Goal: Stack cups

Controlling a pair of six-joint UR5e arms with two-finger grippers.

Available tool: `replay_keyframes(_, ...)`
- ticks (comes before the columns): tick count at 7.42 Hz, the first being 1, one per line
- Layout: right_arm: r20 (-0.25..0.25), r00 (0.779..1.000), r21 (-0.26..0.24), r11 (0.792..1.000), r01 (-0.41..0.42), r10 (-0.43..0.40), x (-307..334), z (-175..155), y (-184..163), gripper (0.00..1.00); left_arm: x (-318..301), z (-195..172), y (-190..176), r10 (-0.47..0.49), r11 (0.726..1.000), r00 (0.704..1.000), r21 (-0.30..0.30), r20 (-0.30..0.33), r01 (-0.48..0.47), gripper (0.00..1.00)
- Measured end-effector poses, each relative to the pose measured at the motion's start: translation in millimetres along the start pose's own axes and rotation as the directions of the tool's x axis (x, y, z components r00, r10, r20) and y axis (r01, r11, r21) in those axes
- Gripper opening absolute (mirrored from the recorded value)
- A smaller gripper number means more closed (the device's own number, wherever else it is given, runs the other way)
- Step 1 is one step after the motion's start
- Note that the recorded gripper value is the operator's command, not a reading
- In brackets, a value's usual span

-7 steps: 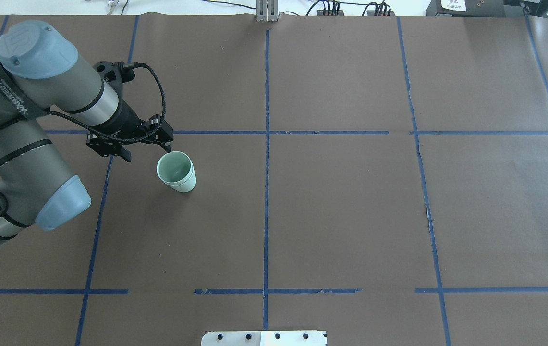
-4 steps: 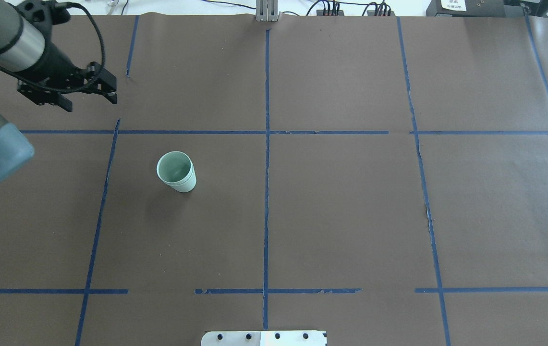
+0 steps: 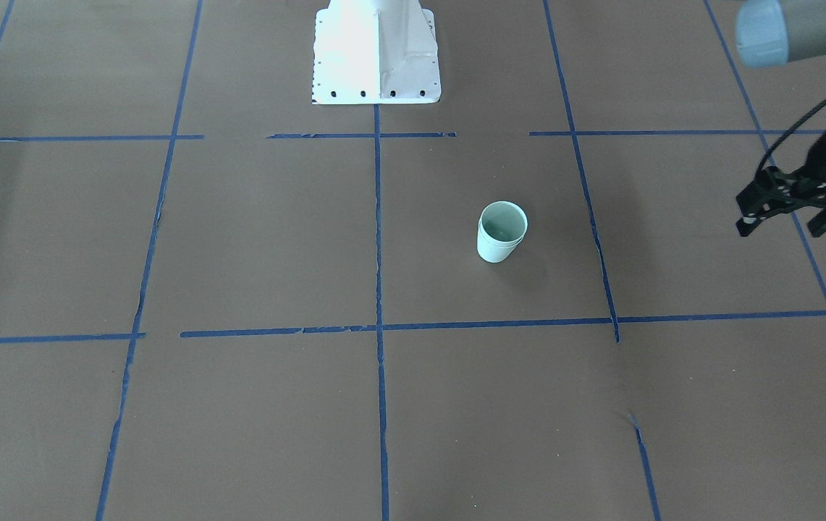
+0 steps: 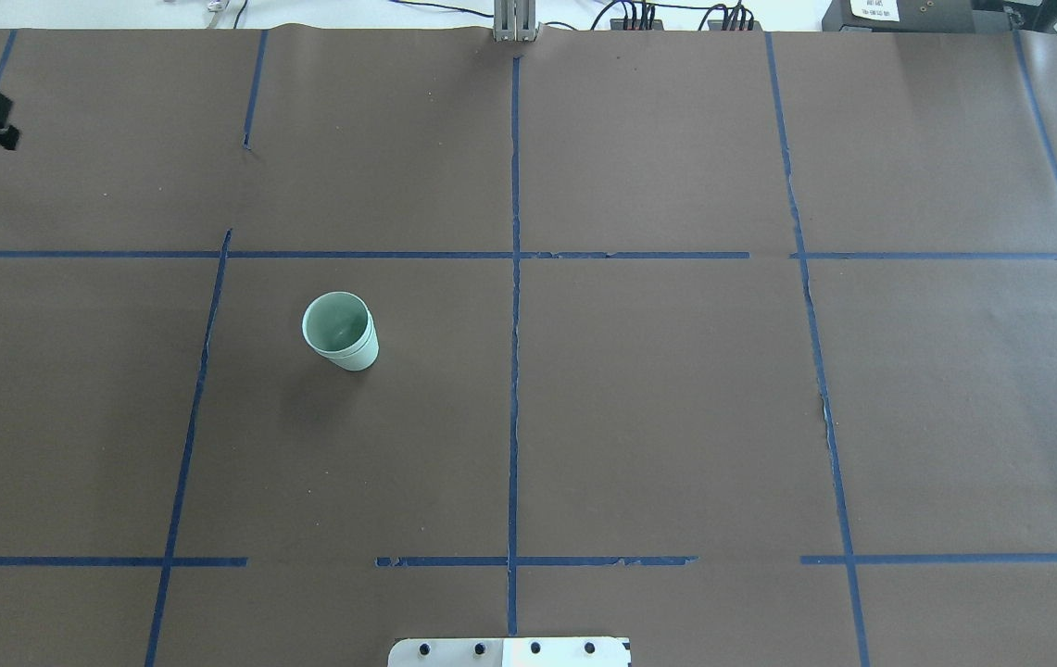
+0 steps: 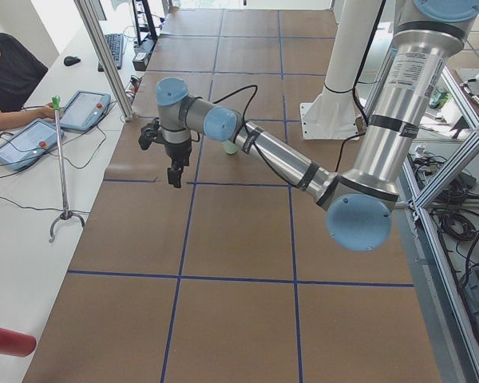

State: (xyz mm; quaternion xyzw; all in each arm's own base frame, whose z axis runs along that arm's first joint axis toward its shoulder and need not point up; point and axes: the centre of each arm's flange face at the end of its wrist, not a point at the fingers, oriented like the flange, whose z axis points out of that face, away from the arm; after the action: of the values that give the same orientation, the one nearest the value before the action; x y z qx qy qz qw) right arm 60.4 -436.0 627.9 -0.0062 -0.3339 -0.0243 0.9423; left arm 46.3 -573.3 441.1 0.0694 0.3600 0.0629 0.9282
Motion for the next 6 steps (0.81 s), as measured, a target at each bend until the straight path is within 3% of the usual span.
replay_keyframes(2, 0.0, 1.0, 0.0, 1.0, 0.0, 0.0, 0.1, 0.1, 0.0, 1.0, -96.0, 17.4, 38.3, 0.042, 0.998, 0.999, -0.04, 0.01, -0.042, 1.0)
replay_keyframes(4, 0.0, 1.0, 0.0, 1.0, 0.0, 0.0, 0.0, 0.0, 0.0, 1.0, -163.3, 55.0, 84.3, -0.009, 0.998, 1.0, -0.063, -0.019, 0.008, 1.0)
replay_keyframes(6, 0.0, 1.0, 0.001, 1.0, 0.001, -0.001, -0.1, -0.1, -0.1, 1.0, -191.5, 81.0, 108.6, -0.054, 0.994, 0.998, -0.095, -0.044, 0.049, 1.0)
